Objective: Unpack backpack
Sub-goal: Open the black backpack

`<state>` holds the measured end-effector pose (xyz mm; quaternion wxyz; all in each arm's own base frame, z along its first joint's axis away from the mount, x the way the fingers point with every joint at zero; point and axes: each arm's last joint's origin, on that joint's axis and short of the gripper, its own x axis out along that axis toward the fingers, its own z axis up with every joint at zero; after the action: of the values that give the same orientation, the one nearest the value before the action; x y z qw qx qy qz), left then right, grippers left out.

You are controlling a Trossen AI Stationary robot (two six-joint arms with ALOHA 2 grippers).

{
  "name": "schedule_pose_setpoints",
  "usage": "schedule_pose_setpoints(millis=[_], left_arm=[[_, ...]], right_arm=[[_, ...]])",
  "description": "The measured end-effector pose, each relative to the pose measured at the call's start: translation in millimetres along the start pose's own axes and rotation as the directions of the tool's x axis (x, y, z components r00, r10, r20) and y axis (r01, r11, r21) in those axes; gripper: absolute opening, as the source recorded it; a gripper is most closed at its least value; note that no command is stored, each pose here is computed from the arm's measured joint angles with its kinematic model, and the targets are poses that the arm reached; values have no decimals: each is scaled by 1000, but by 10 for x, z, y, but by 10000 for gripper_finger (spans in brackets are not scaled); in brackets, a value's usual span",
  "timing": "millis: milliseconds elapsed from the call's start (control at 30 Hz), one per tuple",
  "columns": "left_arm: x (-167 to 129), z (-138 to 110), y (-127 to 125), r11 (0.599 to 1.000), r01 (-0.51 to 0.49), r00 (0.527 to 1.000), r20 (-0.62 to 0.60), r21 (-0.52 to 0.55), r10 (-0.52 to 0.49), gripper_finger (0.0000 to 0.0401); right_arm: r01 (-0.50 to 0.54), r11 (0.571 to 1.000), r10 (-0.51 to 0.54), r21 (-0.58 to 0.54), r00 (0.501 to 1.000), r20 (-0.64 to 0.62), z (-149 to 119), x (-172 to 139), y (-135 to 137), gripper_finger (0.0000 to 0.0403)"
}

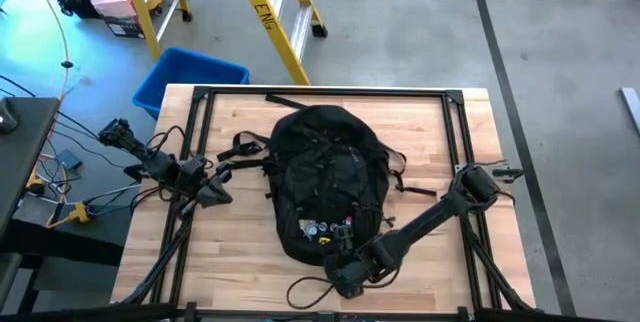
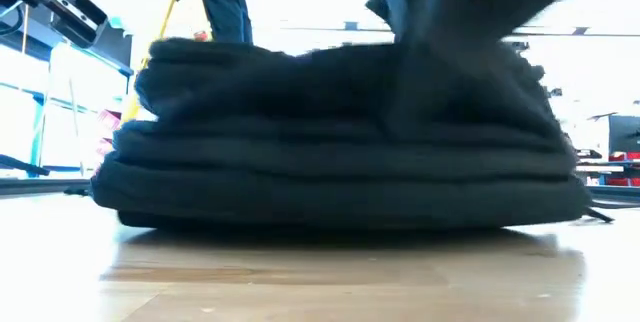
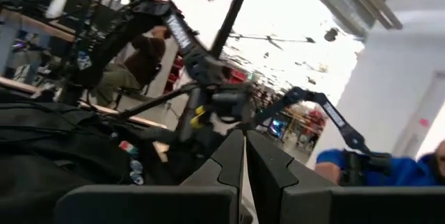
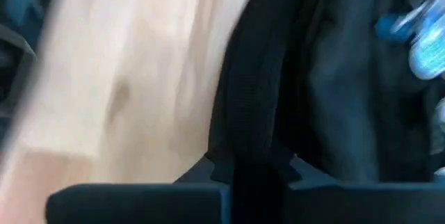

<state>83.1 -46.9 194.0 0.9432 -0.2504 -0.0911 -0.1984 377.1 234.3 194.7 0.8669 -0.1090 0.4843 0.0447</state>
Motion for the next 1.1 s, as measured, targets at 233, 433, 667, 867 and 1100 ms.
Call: schedule_pose_setpoints(millis=[233, 433, 667, 867, 1100], left_arm=[[-11, 192, -85, 988, 56, 986, 150, 145, -78, 0], [-26, 624, -254, 974, 19, 950, 300, 227, -89, 0], [248, 904, -431, 972, -26, 967, 251, 235, -35, 0], [843, 1028, -630, 934, -68, 995, -39, 350, 87, 23], [1538, 1078, -780, 803, -150, 881, -291, 577, 373, 110]], right_arm=[[104, 994, -107, 27, 984, 139, 702, -641, -501, 2], [213, 969, -239, 127, 938, 250, 1051, -1246, -1024, 1], [152, 971, -206, 183, 923, 325, 1061, -1653, -1448, 0], [107, 977, -162, 186, 938, 307, 1044, -1636, -1546, 0], [97, 985, -130, 139, 961, 246, 1018, -1493, -1436, 0]])
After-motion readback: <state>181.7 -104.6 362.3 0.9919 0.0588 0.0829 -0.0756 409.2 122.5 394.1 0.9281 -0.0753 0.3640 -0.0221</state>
